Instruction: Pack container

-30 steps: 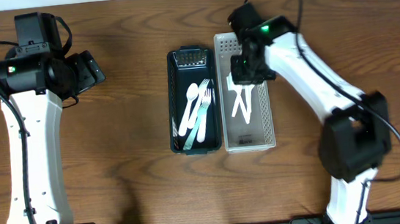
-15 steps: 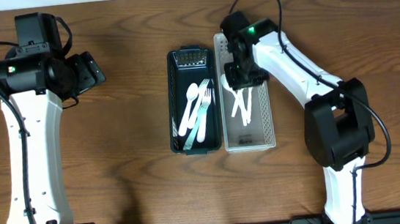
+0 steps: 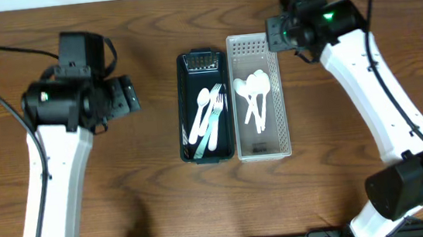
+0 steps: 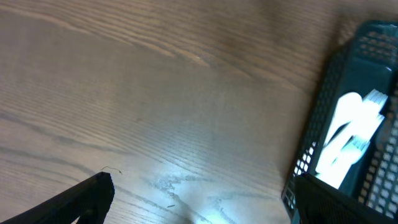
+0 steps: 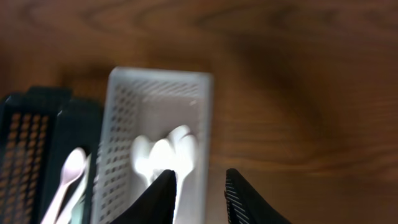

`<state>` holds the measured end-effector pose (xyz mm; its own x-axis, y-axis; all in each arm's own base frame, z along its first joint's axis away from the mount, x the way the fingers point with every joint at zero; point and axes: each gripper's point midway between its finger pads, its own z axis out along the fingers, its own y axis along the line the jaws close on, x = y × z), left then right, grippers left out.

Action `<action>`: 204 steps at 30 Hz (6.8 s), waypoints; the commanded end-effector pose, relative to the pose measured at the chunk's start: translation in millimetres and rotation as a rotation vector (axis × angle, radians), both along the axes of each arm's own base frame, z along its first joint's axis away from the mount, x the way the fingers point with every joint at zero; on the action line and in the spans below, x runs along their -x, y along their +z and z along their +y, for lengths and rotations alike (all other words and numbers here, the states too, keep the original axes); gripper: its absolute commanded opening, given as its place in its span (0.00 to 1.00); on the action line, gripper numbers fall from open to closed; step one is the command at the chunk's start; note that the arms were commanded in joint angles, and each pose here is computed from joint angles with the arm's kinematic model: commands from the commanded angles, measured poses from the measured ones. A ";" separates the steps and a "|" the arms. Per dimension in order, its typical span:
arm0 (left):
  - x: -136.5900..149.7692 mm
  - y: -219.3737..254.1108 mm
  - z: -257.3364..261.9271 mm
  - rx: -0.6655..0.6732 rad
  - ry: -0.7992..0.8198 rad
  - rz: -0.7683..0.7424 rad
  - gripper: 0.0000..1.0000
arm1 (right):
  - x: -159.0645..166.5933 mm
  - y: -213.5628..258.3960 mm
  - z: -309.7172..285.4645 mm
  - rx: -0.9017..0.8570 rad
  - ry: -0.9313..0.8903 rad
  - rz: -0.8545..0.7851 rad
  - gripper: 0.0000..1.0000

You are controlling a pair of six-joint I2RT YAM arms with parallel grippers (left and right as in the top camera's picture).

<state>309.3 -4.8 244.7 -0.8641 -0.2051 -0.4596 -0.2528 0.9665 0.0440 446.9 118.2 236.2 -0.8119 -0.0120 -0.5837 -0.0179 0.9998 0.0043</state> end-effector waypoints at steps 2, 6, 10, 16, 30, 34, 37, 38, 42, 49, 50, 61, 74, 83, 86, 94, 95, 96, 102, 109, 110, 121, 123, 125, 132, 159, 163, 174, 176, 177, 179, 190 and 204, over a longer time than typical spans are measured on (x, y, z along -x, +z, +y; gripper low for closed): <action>2.4 5.9 3.2 -0.040 -0.002 -0.083 0.98 | -17.2 31.4 -28.7 0.074 -0.107 -0.141 0.80; -20.3 19.1 -0.8 -0.018 0.003 -0.198 0.98 | -52.1 57.5 -46.0 0.052 -0.179 -0.307 0.88; -30.3 27.9 5.8 -0.057 0.008 -0.249 0.98 | -58.2 76.5 -62.1 0.070 -0.190 -0.372 0.99; -24.7 26.1 11.4 -0.066 0.014 -0.230 0.98 | -41.3 64.2 -100.0 0.121 -0.218 -0.273 0.99; 63.4 16.8 2.8 -0.077 -0.117 -0.441 0.98 | 102.9 77.5 -143.5 0.038 -0.268 -0.452 0.99; 81.7 6.0 17.7 -0.105 -0.063 -0.563 0.98 | 153.6 49.0 -139.8 0.006 -0.254 -0.483 0.99; 92.6 -9.0 32.3 -0.155 -0.008 -0.595 0.98 | 177.9 26.5 -139.2 -0.064 -0.301 -0.502 0.99; 96.1 -15.8 35.0 -0.164 0.000 -0.594 0.98 | 184.6 18.0 -139.7 -0.087 -0.320 -0.506 0.99; 102.7 -40.5 36.5 -0.171 -0.006 -0.561 0.98 | 198.4 -14.5 -147.6 -0.054 -0.353 -0.481 0.99; 105.1 -55.0 37.1 -0.179 -0.011 -0.526 0.98 | 228.2 -97.8 -158.6 0.055 -0.381 -0.224 0.99; 105.2 -55.2 37.1 -0.179 -0.011 -0.525 0.98 | 231.8 -103.0 -158.6 0.061 -0.379 -0.202 0.99; 106.8 -58.6 36.8 -0.182 -0.017 -0.507 0.98 | 263.7 -130.7 -160.0 0.101 -0.367 -0.028 0.99; 106.8 -58.6 36.7 -0.181 -0.017 -0.507 0.98 | 263.7 -112.7 -156.4 0.071 -0.353 -0.138 0.99; 106.8 -58.7 36.8 -0.182 -0.017 -0.506 0.98 | 282.3 -62.2 -145.2 -0.065 -0.300 -0.478 0.99; 106.8 -58.7 36.8 -0.182 -0.017 -0.506 0.98 | 274.3 -48.1 -141.9 -0.077 -0.270 -0.564 0.99; 106.8 -58.7 36.8 -0.182 -0.017 -0.506 0.98 | 210.8 -21.7 -126.8 0.004 -0.122 -0.986 0.99; 106.8 -58.7 36.8 -0.182 -0.017 -0.506 0.98 | 206.9 -26.3 -125.5 0.003 -0.116 -1.016 0.99; 106.8 -58.7 36.8 -0.181 -0.017 -0.506 0.98 | 204.5 -31.5 -125.1 0.001 -0.117 -1.030 0.99; 106.8 -58.7 36.8 -0.182 -0.017 -0.506 0.98 | 201.4 -79.3 -102.7 -0.033 0.010 -0.873 0.99; 106.8 -58.7 36.8 -0.182 -0.017 -0.506 0.98 | 202.2 -79.3 -90.3 -0.070 0.075 -0.871 0.99; 106.8 -58.7 36.8 -0.182 -0.017 -0.506 0.98 | 202.2 -79.3 -90.3 -0.070 0.075 -0.871 0.99; 106.8 -58.7 36.8 -0.182 -0.017 -0.506 0.98 | 202.2 -79.3 -90.3 -0.070 0.075 -0.871 0.99; 106.8 -58.6 36.7 -0.181 -0.017 -0.507 0.98 | 202.2 -79.3 -90.3 -0.070 0.075 -0.871 0.99; 106.8 -58.7 36.8 -0.182 -0.017 -0.506 0.98 | 202.2 -79.3 -90.3 -0.070 0.075 -0.871 0.99; 107.0 -58.5 37.4 -0.188 -0.018 -0.505 0.98 | 202.2 -79.3 -90.3 -0.070 0.075 -0.871 0.99; 73.6 -92.8 -41.4 0.003 -0.465 -0.954 0.98 | 202.2 -79.3 -90.3 -0.070 0.075 -0.871 0.99; 74.7 -105.5 -50.8 0.039 -0.517 -0.934 0.98 | 202.2 -79.3 -90.3 -0.070 0.075 -0.871 0.99; 74.5 -106.0 -50.7 0.062 -0.499 -0.931 0.98 | 202.2 -79.3 -90.3 -0.070 0.075 -0.871 0.99; 74.5 -106.0 -50.7 0.062 -0.499 -0.931 0.98 | 202.2 -79.3 -90.3 -0.070 0.075 -0.871 0.99; 74.5 -106.0 -50.7 0.062 -0.499 -0.931 0.98 | 202.2 -79.3 -90.3 -0.070 0.075 -0.871 0.99; 74.5 -106.0 -50.7 0.061 -0.500 -0.931 0.98 | 202.2 -79.3 -90.3 -0.070 0.075 -0.871 0.99; 74.5 -106.0 -50.7 0.061 -0.500 -0.931 0.98 | 202.2 -79.3 -90.3 -0.070 0.075 -0.871 0.99; 74.5 -106.0 -50.7 0.062 -0.499 -0.931 0.98 | 202.2 -79.3 -90.3 -0.070 0.075 -0.871 0.99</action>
